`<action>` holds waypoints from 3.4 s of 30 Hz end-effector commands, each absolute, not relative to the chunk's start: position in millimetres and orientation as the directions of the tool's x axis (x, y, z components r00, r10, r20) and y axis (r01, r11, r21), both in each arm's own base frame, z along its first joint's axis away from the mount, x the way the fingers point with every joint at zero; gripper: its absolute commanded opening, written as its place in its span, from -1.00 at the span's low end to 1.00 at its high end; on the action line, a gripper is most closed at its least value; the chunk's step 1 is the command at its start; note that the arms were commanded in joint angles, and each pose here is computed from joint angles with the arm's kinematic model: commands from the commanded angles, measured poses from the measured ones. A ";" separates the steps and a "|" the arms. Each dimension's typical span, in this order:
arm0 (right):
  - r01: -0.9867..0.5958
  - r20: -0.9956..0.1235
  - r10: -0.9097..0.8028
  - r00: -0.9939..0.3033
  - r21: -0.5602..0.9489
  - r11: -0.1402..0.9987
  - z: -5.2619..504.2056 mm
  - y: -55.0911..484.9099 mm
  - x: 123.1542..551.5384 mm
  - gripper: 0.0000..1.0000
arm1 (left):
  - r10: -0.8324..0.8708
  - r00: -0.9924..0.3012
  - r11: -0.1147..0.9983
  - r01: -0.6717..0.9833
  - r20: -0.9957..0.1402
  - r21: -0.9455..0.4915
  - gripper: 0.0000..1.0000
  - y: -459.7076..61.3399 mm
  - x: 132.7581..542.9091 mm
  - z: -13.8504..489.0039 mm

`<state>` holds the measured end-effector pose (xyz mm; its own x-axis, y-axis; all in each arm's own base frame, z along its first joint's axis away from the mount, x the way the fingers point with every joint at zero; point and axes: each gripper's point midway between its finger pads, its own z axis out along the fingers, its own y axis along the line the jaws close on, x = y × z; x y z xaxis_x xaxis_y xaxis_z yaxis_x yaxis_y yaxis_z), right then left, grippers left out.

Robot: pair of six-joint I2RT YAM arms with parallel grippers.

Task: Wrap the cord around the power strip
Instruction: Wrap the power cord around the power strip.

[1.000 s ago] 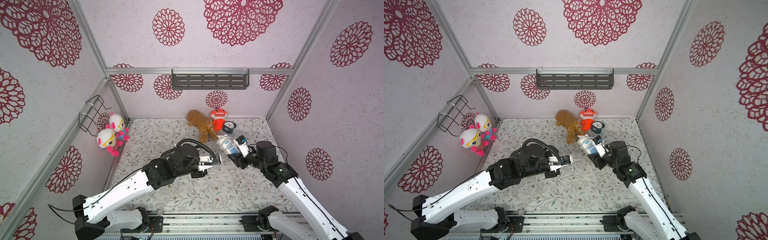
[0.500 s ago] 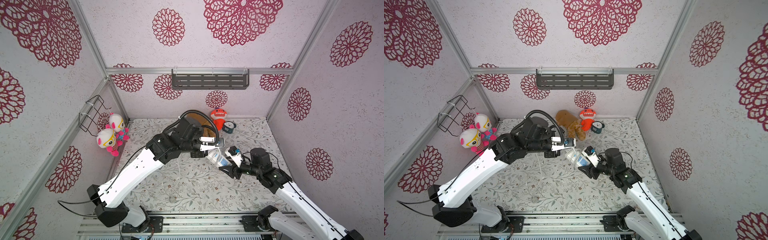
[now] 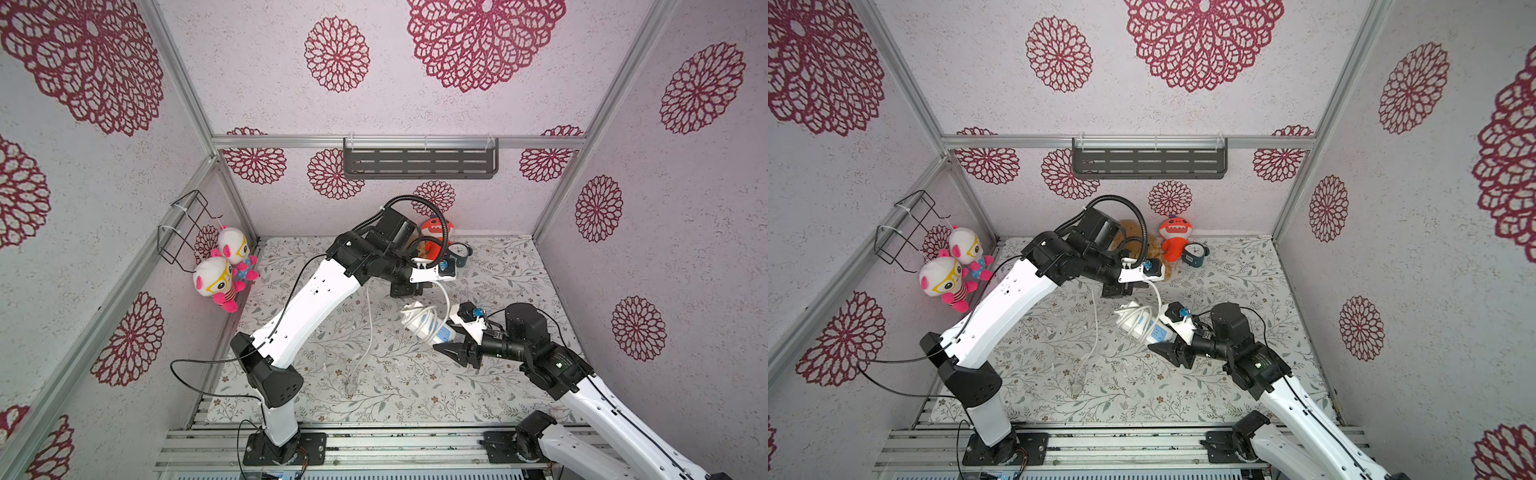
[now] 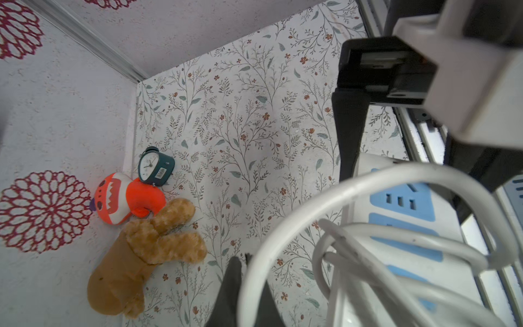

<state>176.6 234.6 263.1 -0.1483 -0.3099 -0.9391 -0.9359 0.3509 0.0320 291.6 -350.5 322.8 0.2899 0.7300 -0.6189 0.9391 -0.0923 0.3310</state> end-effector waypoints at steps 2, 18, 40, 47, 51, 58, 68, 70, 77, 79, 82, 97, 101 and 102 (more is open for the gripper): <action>-0.949 -0.982 -0.186 0.018 -0.075 0.307 325.8 239.1 166.0 -1.00 | 0.682 0.216 -0.131 0.976 -0.698 0.174 -0.85 -342.7 279.4 318.4; -0.940 -0.986 -0.071 0.150 -0.165 0.299 378.5 245.4 166.8 -1.00 | 0.533 -0.024 -0.197 0.969 -0.846 -0.151 -0.55 -363.8 262.2 295.3; -0.912 -0.987 -0.034 0.159 -0.160 0.377 401.6 247.6 188.5 -1.00 | -0.053 -0.263 -0.009 0.965 -0.963 -0.262 0.11 -399.7 282.4 260.8; -0.900 -0.986 -0.035 0.161 -0.161 0.404 410.6 246.8 195.2 -1.00 | -0.071 -0.325 0.024 0.945 -0.943 -0.327 0.18 -420.1 283.7 214.5; -0.884 -0.986 -0.050 0.159 -0.165 0.436 415.8 244.6 202.2 -1.00 | -0.046 -0.376 0.079 0.922 -0.926 -0.379 0.12 -426.3 293.9 175.6; -0.855 -0.984 -0.087 0.156 -0.179 0.486 419.9 236.9 211.4 -1.00 | 0.023 -0.432 0.137 0.895 -0.902 -0.425 -0.26 -425.4 295.6 134.9; -0.752 -0.980 -0.186 0.074 -0.177 0.635 409.3 191.4 242.3 -1.00 | 0.078 -0.442 0.264 0.874 -0.894 -0.409 -0.95 -380.8 267.3 142.8; -0.723 -0.976 -0.209 0.053 -0.182 0.666 403.9 178.2 249.2 -1.00 | 0.146 -0.433 0.300 0.876 -0.889 -0.377 -0.99 -373.1 260.8 142.0; -0.620 -0.959 -0.270 -0.086 -0.161 0.768 372.8 138.8 274.3 -1.00 | 0.373 -0.331 0.317 0.924 -0.867 -0.216 -1.00 -359.0 239.7 164.4; -0.587 -0.953 -0.272 -0.133 -0.145 0.797 360.6 130.5 282.2 -1.00 | 0.429 -0.285 0.274 0.945 -0.857 -0.177 -1.00 -356.0 226.5 177.9; -0.540 -0.943 -0.273 -0.189 -0.133 0.831 345.2 120.2 292.5 -1.00 | 0.514 -0.220 0.192 0.972 -0.829 -0.139 -1.00 -349.8 201.7 194.1; -0.419 -0.932 -0.148 -0.329 0.004 0.908 321.9 93.8 315.5 -1.00 | 0.645 -0.214 0.000 0.960 -0.733 -0.280 -1.00 -335.9 132.1 235.7; -0.409 -0.928 -0.136 -0.346 0.019 0.912 314.3 92.9 314.2 -1.00 | 0.647 -0.162 -0.047 0.967 -0.745 -0.251 -1.00 -340.1 122.5 253.4; -0.405 -0.925 -0.132 -0.357 0.026 0.914 311.2 92.4 314.1 -1.00 | 0.666 -0.152 -0.051 0.968 -0.730 -0.247 -1.00 -340.3 120.3 254.3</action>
<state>295.9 115.0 288.2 -0.4153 -0.2048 -0.8863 -0.5230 0.8510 0.0485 152.5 -343.4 243.6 -0.2188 0.6293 -0.7457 0.9713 0.0676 -0.2280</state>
